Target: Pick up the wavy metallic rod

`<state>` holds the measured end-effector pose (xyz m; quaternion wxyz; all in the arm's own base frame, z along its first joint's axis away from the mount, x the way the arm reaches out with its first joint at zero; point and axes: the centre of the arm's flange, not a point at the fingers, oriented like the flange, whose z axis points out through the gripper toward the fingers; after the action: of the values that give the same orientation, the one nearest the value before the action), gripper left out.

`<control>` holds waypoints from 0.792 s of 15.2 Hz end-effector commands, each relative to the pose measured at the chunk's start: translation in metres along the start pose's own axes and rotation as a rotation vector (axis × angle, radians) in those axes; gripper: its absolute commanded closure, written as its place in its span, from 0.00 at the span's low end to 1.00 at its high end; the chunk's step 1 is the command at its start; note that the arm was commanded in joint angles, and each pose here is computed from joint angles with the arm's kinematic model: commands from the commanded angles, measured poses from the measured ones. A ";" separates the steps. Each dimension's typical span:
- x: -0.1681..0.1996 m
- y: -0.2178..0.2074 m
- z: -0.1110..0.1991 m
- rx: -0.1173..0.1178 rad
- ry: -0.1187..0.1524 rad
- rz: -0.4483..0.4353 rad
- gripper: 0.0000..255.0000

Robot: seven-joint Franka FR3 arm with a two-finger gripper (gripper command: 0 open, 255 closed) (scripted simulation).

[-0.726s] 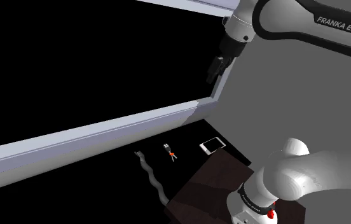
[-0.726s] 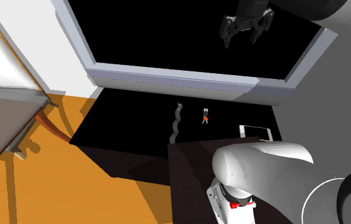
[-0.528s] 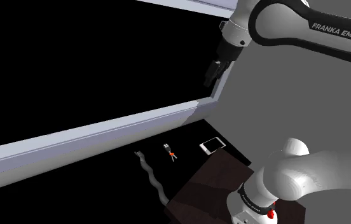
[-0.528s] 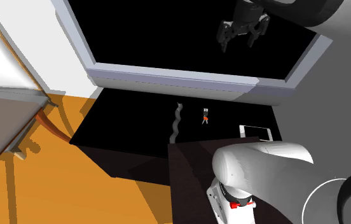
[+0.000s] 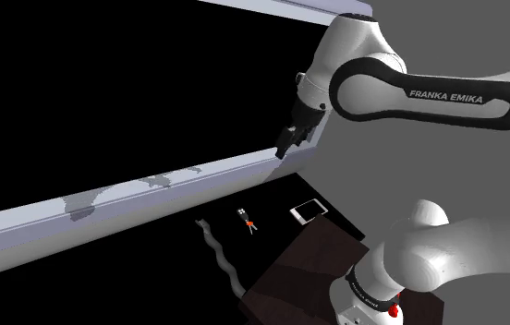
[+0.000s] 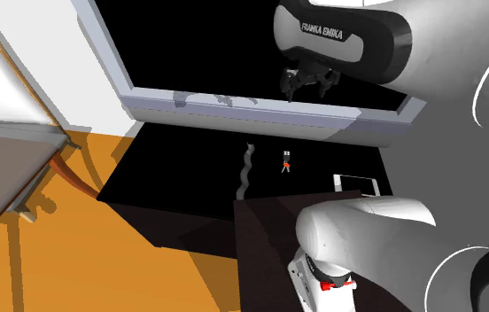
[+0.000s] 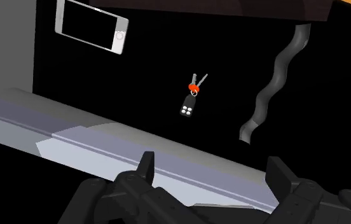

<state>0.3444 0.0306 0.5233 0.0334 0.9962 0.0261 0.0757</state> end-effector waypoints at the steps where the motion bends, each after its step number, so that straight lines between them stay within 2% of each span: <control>1: -0.004 -0.012 0.023 0.007 -0.002 0.007 0.00; 12: -0.011 -0.076 0.151 0.044 -0.022 0.036 0.00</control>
<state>0.3510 0.0907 0.3792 0.0130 0.9978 0.0111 0.0645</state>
